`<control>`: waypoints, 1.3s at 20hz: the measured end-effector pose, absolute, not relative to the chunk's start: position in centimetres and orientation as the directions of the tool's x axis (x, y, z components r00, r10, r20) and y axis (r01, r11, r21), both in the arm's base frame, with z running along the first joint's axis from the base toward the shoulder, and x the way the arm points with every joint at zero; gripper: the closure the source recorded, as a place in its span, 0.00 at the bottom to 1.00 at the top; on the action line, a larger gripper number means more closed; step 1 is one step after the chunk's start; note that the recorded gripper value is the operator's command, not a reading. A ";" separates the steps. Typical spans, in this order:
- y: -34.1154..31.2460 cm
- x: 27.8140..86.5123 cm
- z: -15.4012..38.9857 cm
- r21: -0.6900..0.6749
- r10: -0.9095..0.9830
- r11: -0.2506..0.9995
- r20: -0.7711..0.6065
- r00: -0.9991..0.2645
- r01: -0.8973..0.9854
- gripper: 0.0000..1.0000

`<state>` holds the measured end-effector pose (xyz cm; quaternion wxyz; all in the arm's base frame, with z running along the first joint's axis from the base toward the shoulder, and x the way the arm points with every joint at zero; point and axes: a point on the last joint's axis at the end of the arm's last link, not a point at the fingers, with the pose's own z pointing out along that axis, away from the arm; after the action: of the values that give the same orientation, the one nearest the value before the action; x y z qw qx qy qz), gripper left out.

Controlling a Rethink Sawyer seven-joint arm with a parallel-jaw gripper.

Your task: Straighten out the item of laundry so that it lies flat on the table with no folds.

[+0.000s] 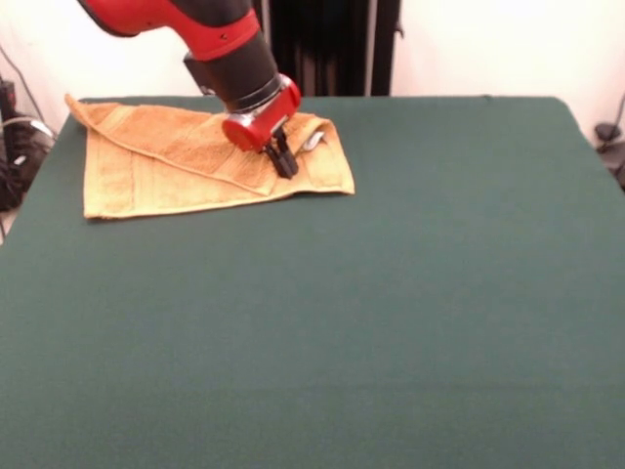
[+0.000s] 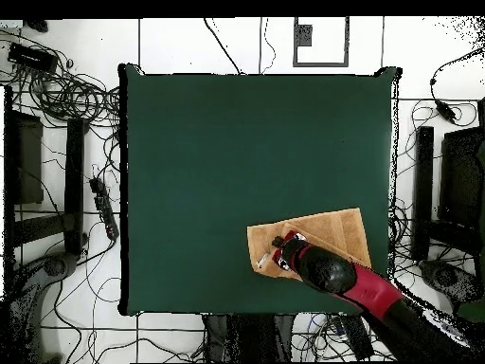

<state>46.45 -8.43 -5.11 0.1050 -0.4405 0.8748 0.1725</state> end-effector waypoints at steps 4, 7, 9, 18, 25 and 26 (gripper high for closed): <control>-8.9 46.1 -5.4 0.212 -0.707 0.553 -0.391 -0.589 -0.806 1.00; -9.2 45.9 -5.6 0.212 -0.686 0.554 -0.432 -0.585 -0.805 1.00; -9.4 45.7 -5.8 0.212 -0.672 0.556 -0.455 -0.585 -0.804 1.00; -9.0 45.8 -6.0 0.208 -0.650 0.557 -0.493 -0.578 -0.804 1.00; -5.9 48.3 -6.4 0.142 -0.641 0.562 -0.548 -0.538 -0.815 1.00; -5.0 48.9 -6.5 0.123 -0.637 0.566 -0.563 -0.527 -0.815 1.00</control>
<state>48.92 -4.99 -6.48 0.2355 -0.4254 0.8530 0.1895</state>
